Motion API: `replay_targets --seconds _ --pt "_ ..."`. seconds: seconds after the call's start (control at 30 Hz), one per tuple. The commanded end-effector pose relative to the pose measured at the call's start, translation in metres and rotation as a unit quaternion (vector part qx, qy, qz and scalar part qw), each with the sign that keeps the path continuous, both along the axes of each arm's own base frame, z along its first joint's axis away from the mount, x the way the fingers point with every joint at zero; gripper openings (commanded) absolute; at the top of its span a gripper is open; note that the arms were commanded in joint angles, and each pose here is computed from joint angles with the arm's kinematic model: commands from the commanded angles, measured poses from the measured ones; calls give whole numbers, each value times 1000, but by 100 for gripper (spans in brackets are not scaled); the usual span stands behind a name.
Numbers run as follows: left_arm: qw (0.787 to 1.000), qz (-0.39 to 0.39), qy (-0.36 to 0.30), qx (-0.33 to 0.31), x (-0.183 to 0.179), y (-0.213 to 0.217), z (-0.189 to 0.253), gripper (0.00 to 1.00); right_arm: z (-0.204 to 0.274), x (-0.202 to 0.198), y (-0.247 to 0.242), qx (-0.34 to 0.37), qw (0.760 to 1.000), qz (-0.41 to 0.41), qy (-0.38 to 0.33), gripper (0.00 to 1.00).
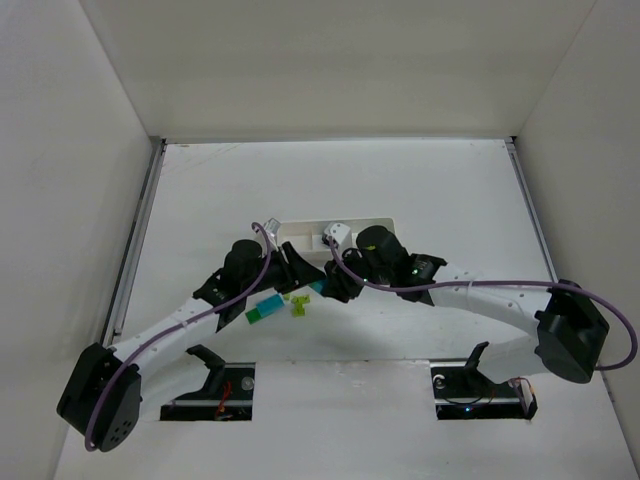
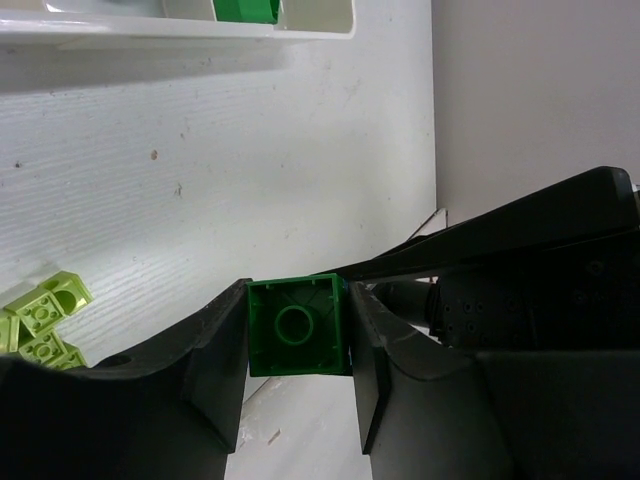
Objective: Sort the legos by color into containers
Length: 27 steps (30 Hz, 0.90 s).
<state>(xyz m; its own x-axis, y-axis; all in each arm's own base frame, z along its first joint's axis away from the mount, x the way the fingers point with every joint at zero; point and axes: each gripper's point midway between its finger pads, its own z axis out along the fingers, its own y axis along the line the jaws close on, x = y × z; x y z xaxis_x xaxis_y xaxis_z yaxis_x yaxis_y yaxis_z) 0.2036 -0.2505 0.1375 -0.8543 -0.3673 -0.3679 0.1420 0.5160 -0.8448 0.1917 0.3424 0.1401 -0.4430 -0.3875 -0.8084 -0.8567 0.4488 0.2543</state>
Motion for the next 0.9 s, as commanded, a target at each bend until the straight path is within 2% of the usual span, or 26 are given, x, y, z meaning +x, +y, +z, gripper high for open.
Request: replay_targets --seconds 0.0,0.17,0.23,0.33,0.4,0.6,0.67,0.73,0.8,0.87 --pt "998 -20 -45 -28 3 -11 31 24 24 9 12 25 999 2 -33 36" --pt "997 -6 -56 -46 9 -8 38 15 28 14 10 31 998 -12 -47 39" --pt "997 4 -59 -55 13 -4 42 14 31 13 10 39 998 -13 -51 45" --pt "995 25 -68 -70 20 4 50 13 40 14 6 62 996 -21 -67 63" --pt "994 38 -74 -77 25 10 56 12 44 14 1 72 994 -28 -73 71" --pt "983 109 -109 -101 44 37 81 12 79 15 -18 146 984 -60 -84 81" --pt "973 146 -134 -118 49 49 92 12 101 27 -25 202 971 -103 -72 80" --pt "958 188 -162 -145 52 62 105 12 123 45 -29 278 945 -171 -14 77" --pt "941 224 -183 -174 53 71 114 13 134 57 -23 343 909 -223 82 66" --pt "929 248 -191 -199 53 77 118 13 141 61 -13 377 888 -231 127 45"
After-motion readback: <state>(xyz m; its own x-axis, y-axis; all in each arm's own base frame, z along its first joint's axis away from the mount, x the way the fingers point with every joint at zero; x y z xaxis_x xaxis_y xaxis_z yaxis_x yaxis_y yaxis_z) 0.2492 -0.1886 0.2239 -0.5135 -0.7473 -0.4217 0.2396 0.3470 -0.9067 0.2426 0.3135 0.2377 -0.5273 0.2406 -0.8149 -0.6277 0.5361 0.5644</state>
